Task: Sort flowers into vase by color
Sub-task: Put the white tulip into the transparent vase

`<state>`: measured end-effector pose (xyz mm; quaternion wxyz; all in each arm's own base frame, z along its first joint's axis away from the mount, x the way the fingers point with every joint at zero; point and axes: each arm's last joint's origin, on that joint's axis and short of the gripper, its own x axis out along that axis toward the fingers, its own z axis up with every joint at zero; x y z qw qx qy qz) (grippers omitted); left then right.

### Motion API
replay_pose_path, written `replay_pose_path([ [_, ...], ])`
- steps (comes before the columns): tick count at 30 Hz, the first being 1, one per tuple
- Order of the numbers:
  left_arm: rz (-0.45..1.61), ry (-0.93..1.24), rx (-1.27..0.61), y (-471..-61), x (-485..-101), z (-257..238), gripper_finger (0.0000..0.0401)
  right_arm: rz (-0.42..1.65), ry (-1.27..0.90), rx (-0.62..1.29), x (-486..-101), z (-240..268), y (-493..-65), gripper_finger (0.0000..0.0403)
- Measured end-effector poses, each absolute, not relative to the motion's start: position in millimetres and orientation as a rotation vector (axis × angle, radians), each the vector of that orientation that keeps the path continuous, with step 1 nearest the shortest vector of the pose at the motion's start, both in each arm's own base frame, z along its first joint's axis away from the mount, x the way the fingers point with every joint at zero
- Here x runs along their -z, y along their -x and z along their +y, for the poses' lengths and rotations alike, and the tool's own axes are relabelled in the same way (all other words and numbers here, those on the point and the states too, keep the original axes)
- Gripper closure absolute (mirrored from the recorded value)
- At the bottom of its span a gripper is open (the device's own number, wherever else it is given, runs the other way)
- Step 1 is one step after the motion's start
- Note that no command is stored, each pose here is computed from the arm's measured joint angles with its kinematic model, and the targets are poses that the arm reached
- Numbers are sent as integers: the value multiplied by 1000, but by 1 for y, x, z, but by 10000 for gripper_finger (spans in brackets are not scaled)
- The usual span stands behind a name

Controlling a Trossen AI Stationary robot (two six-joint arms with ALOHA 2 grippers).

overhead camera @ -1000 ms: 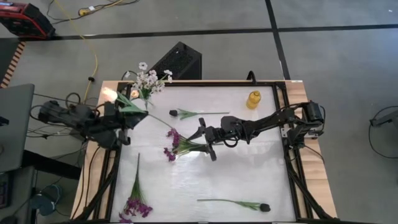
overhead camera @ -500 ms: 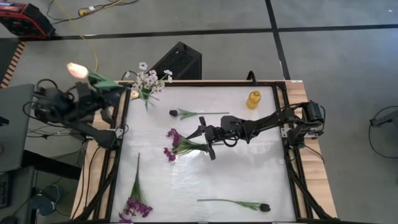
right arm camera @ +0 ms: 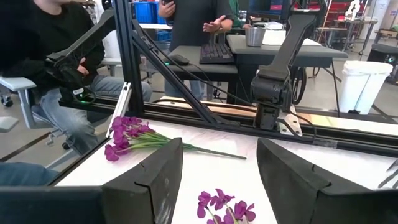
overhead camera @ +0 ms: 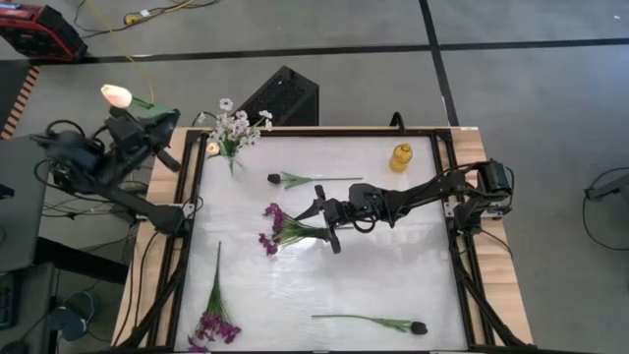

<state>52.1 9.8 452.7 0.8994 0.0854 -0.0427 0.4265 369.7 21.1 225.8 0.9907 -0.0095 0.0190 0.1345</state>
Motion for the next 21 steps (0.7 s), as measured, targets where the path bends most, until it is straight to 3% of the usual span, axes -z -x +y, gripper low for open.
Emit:
replay_pose_path([
  [10, -132, -237, -890, -61, -456, 11, 401, 38, 19, -269, -226, 21, -370, 173],
  [21, -32, -416, -1096, -99, -452, 34, 401, 37, 20, -269, -226, 21, -370, 173],
])
